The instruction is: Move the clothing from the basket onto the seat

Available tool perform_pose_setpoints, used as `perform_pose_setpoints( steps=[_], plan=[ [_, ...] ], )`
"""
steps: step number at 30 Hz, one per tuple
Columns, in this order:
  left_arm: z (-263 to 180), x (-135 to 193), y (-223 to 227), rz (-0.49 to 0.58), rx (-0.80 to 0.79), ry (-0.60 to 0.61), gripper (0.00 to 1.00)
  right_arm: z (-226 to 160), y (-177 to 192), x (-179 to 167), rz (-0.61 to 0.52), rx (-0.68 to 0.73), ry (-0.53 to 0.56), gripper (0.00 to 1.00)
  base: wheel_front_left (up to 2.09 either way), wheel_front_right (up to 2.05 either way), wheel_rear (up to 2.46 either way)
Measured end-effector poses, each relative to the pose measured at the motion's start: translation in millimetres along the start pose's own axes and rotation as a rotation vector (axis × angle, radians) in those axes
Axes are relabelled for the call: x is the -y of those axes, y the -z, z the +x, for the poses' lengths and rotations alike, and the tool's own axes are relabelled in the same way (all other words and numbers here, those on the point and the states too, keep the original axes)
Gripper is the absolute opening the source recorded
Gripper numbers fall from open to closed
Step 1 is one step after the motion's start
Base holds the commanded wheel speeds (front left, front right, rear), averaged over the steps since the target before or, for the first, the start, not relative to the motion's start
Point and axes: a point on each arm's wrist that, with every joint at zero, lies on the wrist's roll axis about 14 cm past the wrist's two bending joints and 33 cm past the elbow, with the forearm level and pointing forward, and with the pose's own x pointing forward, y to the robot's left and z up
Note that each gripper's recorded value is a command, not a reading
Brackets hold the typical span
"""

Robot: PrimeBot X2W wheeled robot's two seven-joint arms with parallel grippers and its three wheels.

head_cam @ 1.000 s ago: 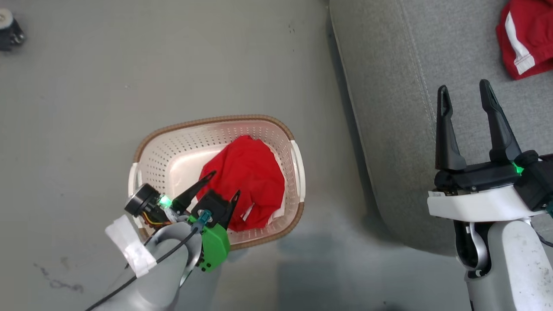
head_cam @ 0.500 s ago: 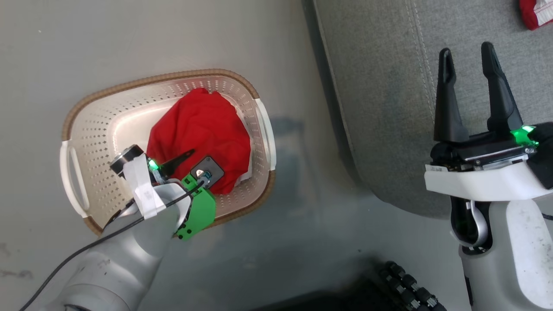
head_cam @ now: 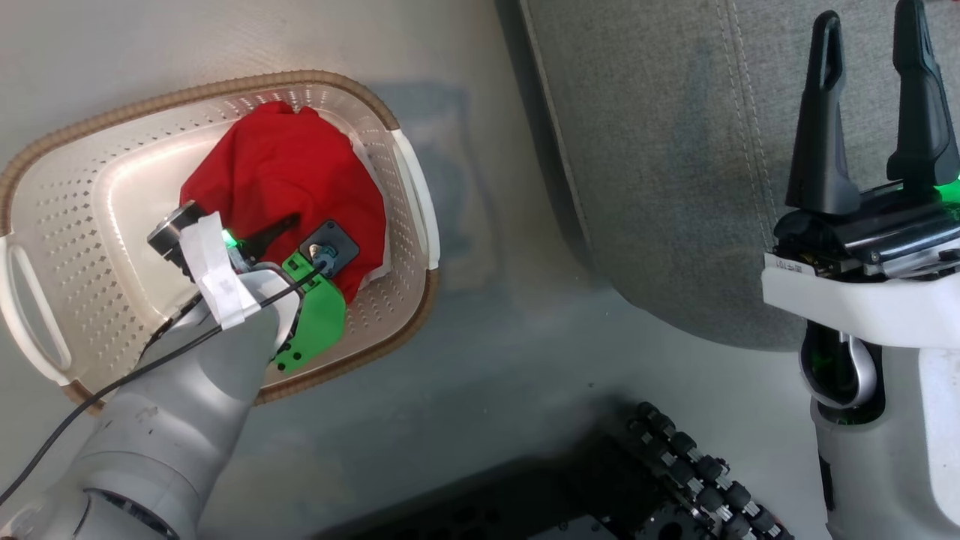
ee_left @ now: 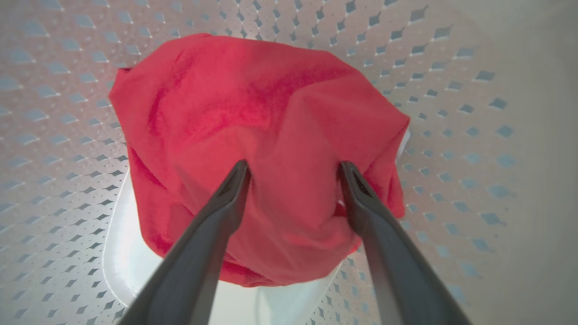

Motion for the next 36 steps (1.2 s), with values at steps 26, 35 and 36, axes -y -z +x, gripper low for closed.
perform_pose_setpoints(
  steps=[26,35,36],
  plan=[
    [-78,-18,-77,-0.452,0.419,-0.232,0.00,-26,0,-47,-0.006,-0.072,-0.119,1.00,0.00,0.00,0.00],
    [-181,-19,-106,-0.534,0.649,-0.417,0.00,-69,-24,-69,0.022,-0.083,-0.168,1.00,0.00,0.00,0.00],
    [-194,-18,-110,-0.535,0.679,-0.437,0.00,-75,-28,-71,0.024,-0.081,-0.174,1.00,0.00,0.00,0.00]
  ],
)
